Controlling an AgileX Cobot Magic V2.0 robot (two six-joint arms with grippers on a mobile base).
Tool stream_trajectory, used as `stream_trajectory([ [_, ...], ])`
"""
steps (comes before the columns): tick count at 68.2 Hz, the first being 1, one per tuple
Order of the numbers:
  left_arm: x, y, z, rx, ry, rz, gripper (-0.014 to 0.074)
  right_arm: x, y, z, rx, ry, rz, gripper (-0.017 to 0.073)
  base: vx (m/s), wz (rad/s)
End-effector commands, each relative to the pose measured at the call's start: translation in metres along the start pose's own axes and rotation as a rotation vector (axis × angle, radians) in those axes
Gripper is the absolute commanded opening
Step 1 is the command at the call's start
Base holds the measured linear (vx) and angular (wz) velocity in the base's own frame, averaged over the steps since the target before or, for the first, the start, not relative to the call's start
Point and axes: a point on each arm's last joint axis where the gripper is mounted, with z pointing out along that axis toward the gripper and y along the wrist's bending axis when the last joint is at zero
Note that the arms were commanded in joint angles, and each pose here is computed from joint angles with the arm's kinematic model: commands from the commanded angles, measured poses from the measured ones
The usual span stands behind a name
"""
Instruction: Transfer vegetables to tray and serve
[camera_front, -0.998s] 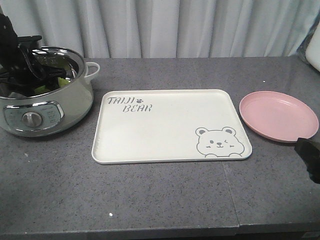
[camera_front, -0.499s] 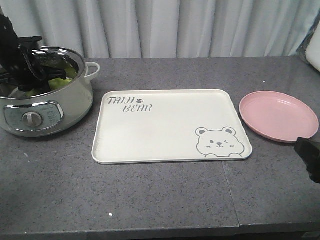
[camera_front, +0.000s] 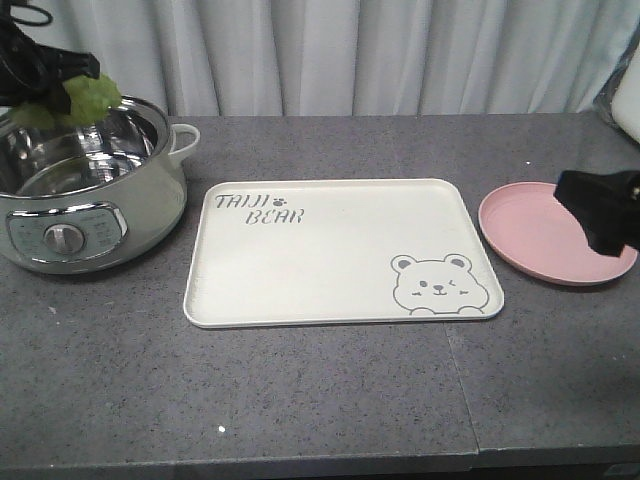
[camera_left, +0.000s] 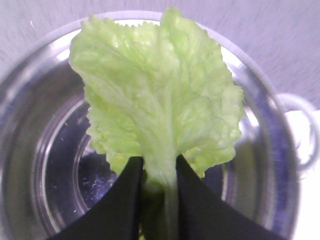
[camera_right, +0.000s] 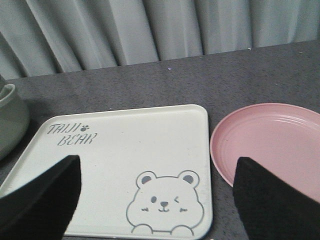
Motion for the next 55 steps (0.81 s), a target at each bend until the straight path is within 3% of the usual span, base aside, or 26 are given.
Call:
stream_trajectory([
  [1,-0.013,-0.012,-0.070,0.067,-0.212,-0.005,-0.0006,-0.030,0.009,0.009,-0.060,-0.079,-0.010,0.0582,0.00,0.00],
  [12,-0.009,-0.030,-0.113,0.242,-0.272,-0.016,-0.0006,-0.058,0.027,0.039,-0.242,-0.057,-0.001,0.0568,0.00,0.00],
  [19,-0.006,-0.044,-0.126,0.378,-0.272,-0.014,-0.0006,-0.076,0.043,0.054,-0.424,-0.059,0.019,0.0568,0.00,0.00],
  [22,-0.004,-0.053,-0.128,0.441,-0.263,-0.003,-0.0006,-0.082,0.050,0.063,-0.512,-0.066,0.058,0.0568,0.00,0.00],
  [25,-0.002,-0.061,-0.128,0.492,-0.246,0.024,-0.0006,-0.087,0.055,0.068,-0.586,-0.074,0.072,0.0568,0.00,0.00],
  [37,0.010,-0.106,-0.133,0.643,-0.212,0.163,-0.0006,-0.106,0.068,0.093,-0.849,-0.132,0.226,0.0568,0.00,0.00],
  [41,0.015,-0.120,-0.135,0.674,-0.201,0.194,-0.0006,-0.108,0.069,0.099,-0.897,-0.144,0.254,0.0568,0.00,0.00],
  [55,0.031,-0.162,-0.142,0.775,-0.178,0.284,-0.0006,-0.110,0.067,0.117,-0.890,-0.129,0.267,0.0568,0.00,0.00],
])
